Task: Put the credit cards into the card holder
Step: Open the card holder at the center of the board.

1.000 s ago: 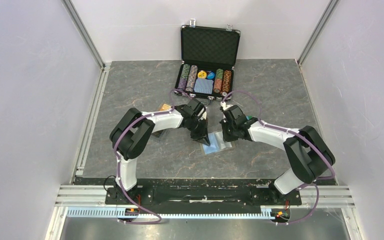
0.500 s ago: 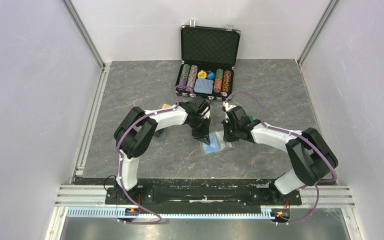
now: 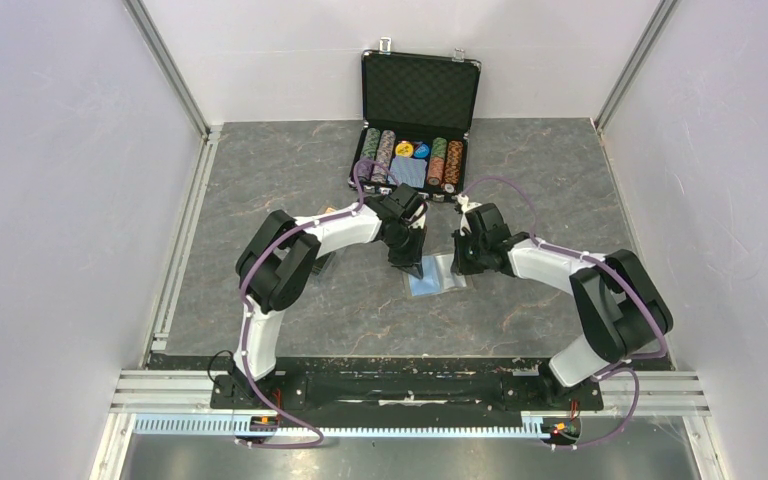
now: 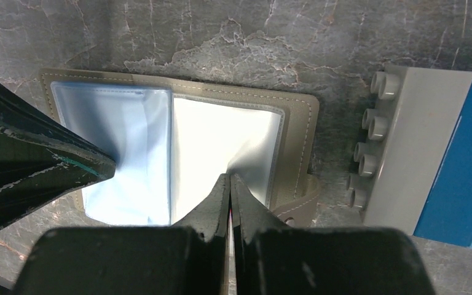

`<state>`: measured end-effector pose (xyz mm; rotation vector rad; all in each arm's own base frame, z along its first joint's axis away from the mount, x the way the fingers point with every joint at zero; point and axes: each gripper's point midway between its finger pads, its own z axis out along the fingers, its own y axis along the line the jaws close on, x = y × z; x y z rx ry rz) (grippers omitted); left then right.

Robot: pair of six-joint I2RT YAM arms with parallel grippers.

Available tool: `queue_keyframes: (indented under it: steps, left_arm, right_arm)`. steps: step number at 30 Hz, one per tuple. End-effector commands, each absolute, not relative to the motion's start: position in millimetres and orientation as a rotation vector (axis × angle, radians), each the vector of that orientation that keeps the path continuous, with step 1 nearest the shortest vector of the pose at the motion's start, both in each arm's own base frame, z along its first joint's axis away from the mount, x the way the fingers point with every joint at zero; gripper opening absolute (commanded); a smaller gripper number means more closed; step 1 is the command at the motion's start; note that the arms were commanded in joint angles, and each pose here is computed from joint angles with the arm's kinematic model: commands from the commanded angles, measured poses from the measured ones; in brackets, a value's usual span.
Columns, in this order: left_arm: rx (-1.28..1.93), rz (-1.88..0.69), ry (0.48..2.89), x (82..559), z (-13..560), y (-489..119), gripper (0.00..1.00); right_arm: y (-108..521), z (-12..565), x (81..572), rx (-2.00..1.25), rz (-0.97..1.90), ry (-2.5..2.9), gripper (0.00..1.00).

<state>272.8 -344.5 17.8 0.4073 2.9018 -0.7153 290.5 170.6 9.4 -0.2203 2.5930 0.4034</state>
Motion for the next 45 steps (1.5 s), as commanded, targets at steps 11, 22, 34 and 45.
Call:
queue_keyframes:
  steps: [11, 22, 34, 45]
  left_arm:
    - [0.507, -0.175, 3.065, 262, -51, -266, 0.02]
    - [0.481, -0.135, 3.037, 268, -43, -264, 0.02]
    - [0.315, -0.484, 2.851, 290, 31, -305, 0.25]
    - [0.099, -0.671, 2.64, 317, 121, -276, 0.59]
  right_arm:
    - [59, -38, 231, -0.13, -0.09, 2.909, 0.0]
    - [31, -54, 202, -0.194, -0.277, 2.992, 0.0]
    - [73, -45, 190, -0.239, 0.102, 3.059, 0.0]
    - [102, -16, 211, -0.24, 0.313, 2.981, 0.0]
